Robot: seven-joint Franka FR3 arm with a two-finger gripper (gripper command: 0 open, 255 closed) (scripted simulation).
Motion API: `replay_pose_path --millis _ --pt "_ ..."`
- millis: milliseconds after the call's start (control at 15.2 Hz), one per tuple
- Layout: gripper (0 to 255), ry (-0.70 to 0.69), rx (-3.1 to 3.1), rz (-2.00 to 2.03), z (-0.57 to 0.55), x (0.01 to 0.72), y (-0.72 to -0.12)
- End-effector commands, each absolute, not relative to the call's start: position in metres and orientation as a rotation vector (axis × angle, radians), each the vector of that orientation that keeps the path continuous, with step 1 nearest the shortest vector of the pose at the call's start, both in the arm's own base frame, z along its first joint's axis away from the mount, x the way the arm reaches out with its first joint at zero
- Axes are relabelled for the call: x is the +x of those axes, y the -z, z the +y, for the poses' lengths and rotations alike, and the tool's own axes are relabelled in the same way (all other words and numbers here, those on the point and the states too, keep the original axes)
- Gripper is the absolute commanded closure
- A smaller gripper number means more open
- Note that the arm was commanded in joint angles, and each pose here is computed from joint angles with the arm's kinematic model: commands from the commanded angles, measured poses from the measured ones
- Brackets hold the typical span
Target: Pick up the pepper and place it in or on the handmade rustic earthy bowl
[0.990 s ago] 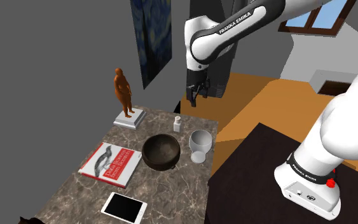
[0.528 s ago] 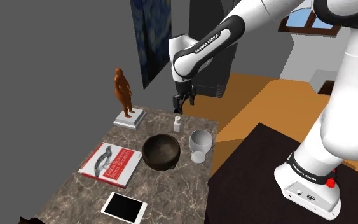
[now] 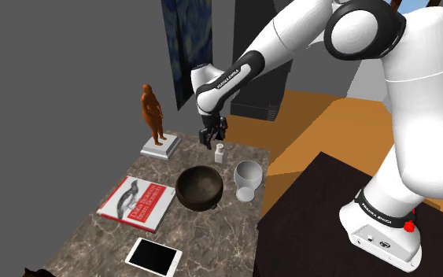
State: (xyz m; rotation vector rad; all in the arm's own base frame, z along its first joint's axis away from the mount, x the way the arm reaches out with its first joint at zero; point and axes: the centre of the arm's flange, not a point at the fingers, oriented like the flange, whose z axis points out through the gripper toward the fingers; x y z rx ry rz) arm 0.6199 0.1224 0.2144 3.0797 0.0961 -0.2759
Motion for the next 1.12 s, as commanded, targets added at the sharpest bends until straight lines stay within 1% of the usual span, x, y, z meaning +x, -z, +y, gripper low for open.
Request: replay_pose_path --millis 0,462,924,990,1056 --pt "0 0.276 3.077 0.094 0.127 0.626 -0.199" --pt "0 0.276 3.077 0.094 0.125 0.620 -0.165" --pt "0 0.276 3.076 0.094 0.125 0.620 -0.165" --pt "255 0.276 3.076 0.094 0.125 0.620 -0.165" --pt "255 0.276 3.076 0.094 0.125 0.620 -0.165"
